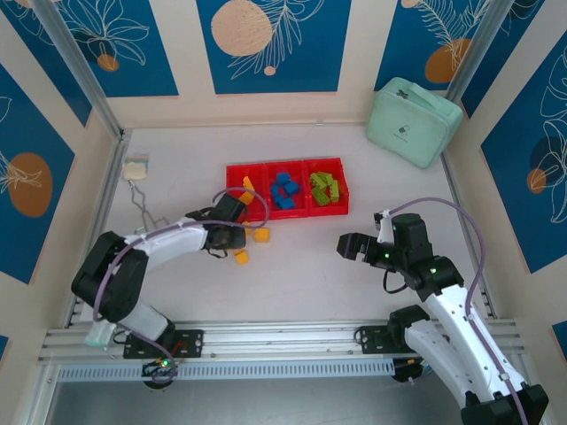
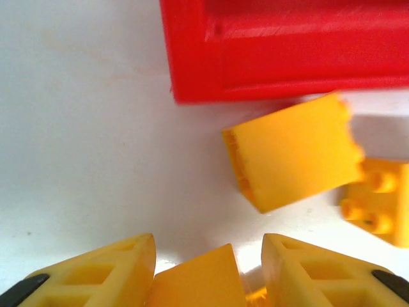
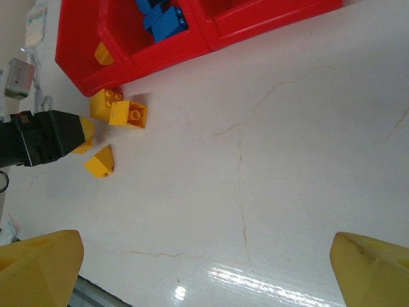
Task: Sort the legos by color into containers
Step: Pick up the lego from the center of the table, then place the lego in the container.
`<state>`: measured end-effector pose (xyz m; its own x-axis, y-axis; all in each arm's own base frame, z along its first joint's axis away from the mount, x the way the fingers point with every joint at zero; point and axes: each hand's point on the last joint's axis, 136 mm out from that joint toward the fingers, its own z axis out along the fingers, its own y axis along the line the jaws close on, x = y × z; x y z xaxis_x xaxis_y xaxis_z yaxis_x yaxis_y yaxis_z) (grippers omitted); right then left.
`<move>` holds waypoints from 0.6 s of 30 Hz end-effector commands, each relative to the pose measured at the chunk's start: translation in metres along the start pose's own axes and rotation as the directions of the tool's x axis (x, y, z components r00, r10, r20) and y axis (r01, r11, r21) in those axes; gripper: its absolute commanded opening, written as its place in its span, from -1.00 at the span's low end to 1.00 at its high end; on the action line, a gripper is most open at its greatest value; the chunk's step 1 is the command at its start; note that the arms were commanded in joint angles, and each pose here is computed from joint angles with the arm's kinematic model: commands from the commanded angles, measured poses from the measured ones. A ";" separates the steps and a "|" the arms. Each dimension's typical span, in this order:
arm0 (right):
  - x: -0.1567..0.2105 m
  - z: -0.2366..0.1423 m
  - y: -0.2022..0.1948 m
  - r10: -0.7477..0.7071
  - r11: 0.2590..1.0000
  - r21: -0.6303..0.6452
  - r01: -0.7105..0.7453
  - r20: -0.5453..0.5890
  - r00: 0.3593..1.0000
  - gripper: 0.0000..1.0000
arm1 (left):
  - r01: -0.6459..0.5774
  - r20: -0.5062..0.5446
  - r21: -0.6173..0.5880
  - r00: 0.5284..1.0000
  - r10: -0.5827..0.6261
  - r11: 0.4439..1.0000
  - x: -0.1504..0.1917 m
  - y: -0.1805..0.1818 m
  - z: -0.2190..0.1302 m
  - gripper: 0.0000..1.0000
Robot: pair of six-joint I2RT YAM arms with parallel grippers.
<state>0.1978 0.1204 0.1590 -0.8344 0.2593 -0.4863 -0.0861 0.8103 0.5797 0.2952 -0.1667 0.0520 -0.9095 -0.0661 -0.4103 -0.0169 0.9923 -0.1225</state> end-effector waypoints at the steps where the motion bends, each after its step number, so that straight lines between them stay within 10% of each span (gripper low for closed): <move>1: -0.004 -0.006 0.019 -0.035 0.995 -0.090 0.036 0.014 0.999 0.99 | -0.006 0.078 0.043 0.997 0.002 0.999 -0.036 -0.016 -0.030 -0.08; 18: 0.002 -0.031 0.038 -0.093 0.979 -0.176 0.101 0.052 0.994 0.98 | -0.076 0.027 -0.009 0.997 0.076 0.997 -0.125 -0.057 0.021 0.02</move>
<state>0.1825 0.1314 0.1872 -0.7989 0.2345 -0.5539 -0.2151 0.7486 0.6272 0.4214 -0.2179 0.0960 -0.8727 -0.0179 -0.4880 0.0305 0.9954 -0.0912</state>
